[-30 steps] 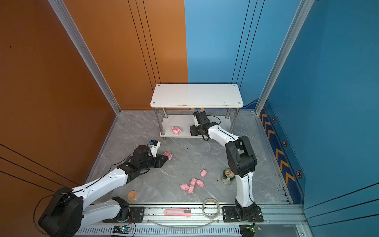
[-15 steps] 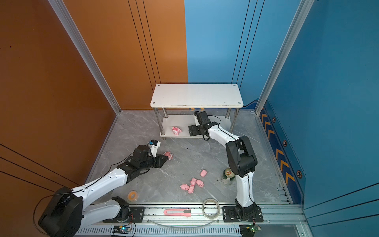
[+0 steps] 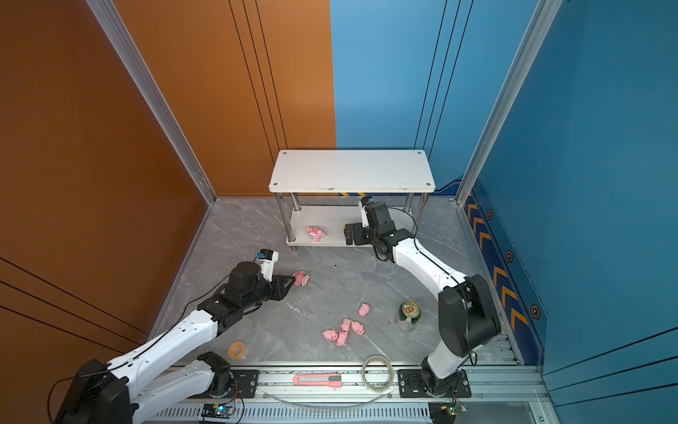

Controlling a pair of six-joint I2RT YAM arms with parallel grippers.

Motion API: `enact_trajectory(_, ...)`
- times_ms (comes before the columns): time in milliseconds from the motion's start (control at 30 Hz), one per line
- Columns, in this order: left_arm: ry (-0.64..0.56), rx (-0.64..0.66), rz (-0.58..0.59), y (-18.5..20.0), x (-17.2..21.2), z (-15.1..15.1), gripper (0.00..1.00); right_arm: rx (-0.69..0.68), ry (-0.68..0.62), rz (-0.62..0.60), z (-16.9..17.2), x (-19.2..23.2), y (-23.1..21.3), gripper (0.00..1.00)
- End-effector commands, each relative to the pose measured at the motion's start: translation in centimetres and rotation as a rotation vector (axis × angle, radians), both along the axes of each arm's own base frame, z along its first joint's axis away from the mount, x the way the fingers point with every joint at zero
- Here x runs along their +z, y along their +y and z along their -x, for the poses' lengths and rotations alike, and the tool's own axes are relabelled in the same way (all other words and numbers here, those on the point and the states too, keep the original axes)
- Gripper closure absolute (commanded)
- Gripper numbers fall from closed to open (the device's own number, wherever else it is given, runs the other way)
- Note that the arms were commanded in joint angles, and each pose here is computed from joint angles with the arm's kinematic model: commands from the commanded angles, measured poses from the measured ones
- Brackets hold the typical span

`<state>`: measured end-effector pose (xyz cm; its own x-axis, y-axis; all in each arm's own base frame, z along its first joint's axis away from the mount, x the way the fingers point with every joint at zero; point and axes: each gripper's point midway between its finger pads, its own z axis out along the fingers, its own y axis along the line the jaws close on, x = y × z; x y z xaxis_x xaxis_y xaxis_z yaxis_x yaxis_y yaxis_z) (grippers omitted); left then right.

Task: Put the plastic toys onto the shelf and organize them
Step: 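Open the right gripper to release the pig on the lower tier, then move both grippers down to the pink hooded toy on the table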

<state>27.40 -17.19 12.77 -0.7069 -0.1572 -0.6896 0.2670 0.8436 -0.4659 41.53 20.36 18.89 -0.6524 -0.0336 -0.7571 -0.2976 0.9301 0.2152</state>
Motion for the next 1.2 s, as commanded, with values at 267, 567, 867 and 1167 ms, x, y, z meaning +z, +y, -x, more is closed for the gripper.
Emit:
enact_trajectory(267,0.081,0.151,-0.056,3.6,-3.3,0.4,0.72,0.167,0.061,0.029,11.7,-2.7,7.1,0.77)
enact_trajectory(567,0.085,0.182,-0.037,4.6,-3.9,-0.8,0.73,0.351,0.187,0.03,10.9,-8.3,18.3,1.0)
enact_trajectory(867,0.096,0.169,-0.02,4.1,-4.5,-2.2,0.73,0.361,0.247,0.01,9.3,-11.0,20.7,1.0)
enact_trajectory(1167,0.119,0.136,0.029,2.5,-5.2,-4.4,0.68,0.32,0.298,0.009,9.1,-13.7,18.9,1.0)
